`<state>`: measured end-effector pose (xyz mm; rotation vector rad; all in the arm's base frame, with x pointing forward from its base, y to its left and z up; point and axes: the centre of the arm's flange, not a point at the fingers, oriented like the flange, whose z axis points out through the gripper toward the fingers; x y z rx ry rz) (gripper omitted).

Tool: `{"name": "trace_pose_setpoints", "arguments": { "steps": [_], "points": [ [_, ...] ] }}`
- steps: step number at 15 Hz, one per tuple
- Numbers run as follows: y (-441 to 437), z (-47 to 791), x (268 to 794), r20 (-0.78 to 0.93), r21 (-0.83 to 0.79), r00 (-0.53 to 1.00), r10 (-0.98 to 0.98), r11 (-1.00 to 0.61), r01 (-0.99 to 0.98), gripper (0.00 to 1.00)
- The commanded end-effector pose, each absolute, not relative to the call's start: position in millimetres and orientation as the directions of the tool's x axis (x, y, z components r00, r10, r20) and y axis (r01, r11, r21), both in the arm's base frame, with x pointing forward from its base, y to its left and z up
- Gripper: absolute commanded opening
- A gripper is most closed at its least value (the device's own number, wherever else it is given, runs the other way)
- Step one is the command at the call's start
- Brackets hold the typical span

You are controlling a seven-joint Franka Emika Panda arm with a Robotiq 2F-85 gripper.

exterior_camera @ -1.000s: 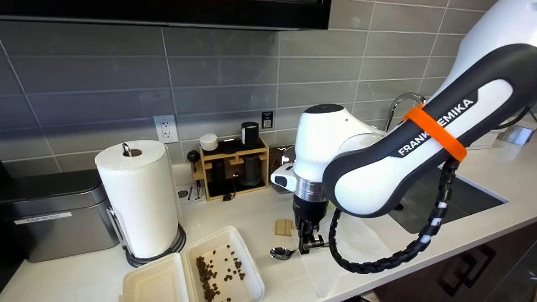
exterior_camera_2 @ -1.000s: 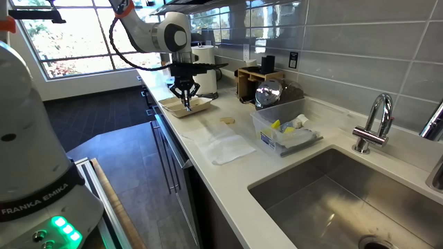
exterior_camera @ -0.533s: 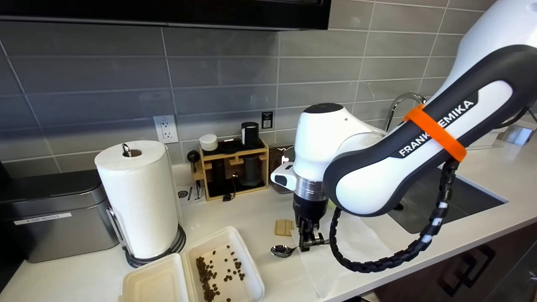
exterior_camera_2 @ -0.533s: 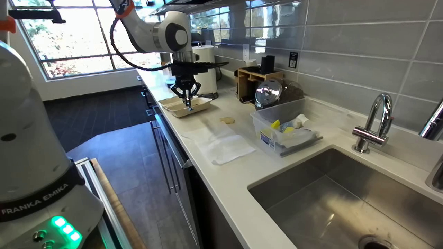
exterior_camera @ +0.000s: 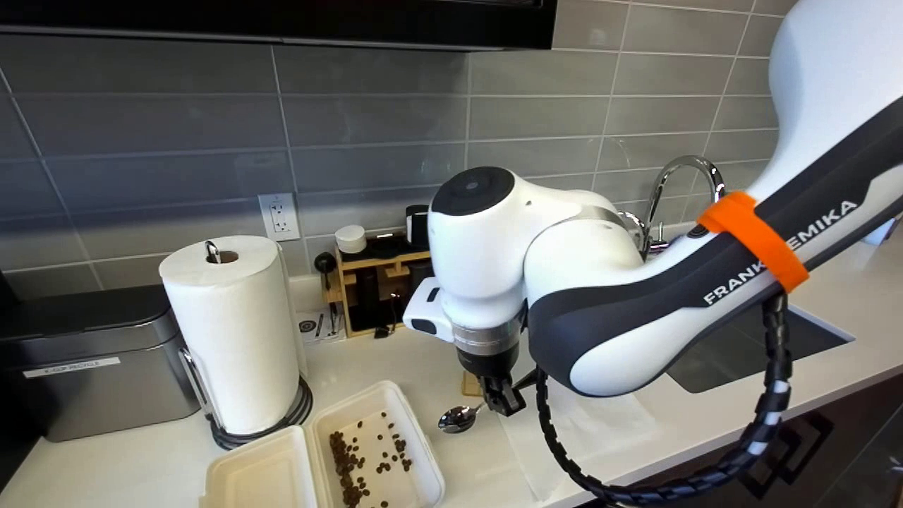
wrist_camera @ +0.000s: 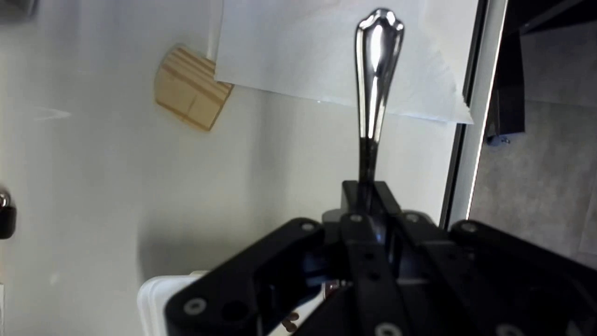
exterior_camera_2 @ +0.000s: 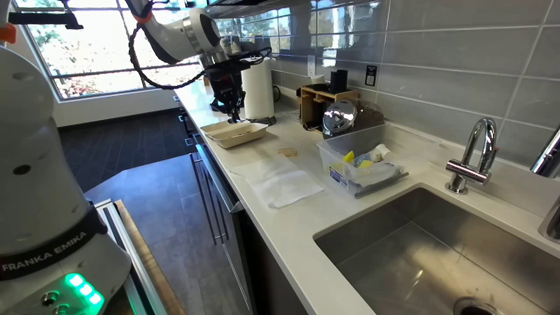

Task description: Pick up the spoon and scoop some of the contents from the bowl

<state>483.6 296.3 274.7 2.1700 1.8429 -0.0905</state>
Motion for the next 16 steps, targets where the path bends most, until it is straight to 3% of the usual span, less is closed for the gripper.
{"name": "trace_pose_setpoints", "arguments": {
  "steps": [1,8,16],
  "points": [
    [342.1,270.4,495.2,-0.339,0.234,0.146,0.929,-0.067,0.970,0.02],
    [401.1,250.9,521.3,-0.386,0.303,0.158,0.909,-0.037,0.952,0.02],
    [431.3,206.0,562.5,-0.346,0.349,0.275,0.897,-0.149,0.925,0.02]
  ]
}}
